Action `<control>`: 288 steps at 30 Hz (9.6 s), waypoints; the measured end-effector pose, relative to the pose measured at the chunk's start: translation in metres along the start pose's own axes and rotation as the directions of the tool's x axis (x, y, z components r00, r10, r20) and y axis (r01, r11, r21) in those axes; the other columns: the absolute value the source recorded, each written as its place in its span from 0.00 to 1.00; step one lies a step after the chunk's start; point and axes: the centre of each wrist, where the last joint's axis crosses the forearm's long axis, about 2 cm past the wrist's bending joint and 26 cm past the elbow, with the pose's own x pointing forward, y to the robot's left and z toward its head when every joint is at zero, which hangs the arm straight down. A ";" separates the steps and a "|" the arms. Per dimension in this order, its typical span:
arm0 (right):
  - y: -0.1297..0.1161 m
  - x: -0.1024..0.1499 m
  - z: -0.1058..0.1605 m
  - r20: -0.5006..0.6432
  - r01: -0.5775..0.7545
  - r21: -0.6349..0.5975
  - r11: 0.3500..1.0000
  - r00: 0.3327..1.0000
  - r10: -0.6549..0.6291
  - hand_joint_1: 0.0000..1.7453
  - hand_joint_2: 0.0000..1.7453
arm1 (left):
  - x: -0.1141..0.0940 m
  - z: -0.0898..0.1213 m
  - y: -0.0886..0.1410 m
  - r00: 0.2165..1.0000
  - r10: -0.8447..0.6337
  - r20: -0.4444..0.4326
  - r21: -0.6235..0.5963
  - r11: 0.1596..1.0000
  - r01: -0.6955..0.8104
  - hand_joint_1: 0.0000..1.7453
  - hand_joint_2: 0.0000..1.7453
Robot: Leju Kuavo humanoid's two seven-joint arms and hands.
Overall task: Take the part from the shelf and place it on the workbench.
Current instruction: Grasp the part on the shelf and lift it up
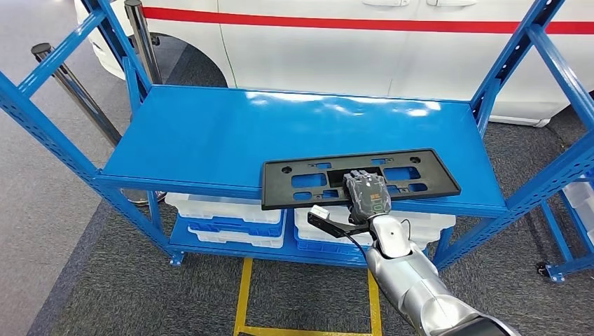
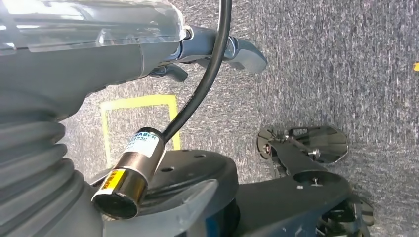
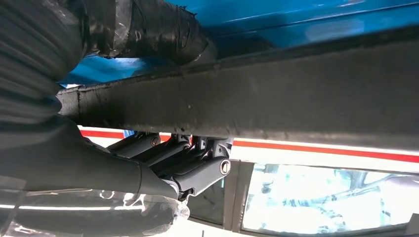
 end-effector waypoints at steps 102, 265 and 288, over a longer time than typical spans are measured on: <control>-0.006 0.016 0.006 0.106 0.012 -0.131 0.991 0.994 0.002 0.00 1.00 | -0.001 0.000 -0.001 0.998 0.010 -0.057 -0.025 1.000 -0.011 0.00 1.00; -0.030 0.032 0.023 0.175 -0.021 -0.359 0.933 0.980 0.090 0.00 1.00 | -0.001 0.000 -0.001 0.999 -0.013 0.038 -0.037 0.999 0.014 0.00 1.00; -0.001 0.008 0.012 0.084 -0.127 -0.046 0.991 0.988 0.130 0.57 1.00 | -0.001 0.000 -0.001 1.000 -0.003 0.031 -0.042 0.999 0.005 0.00 1.00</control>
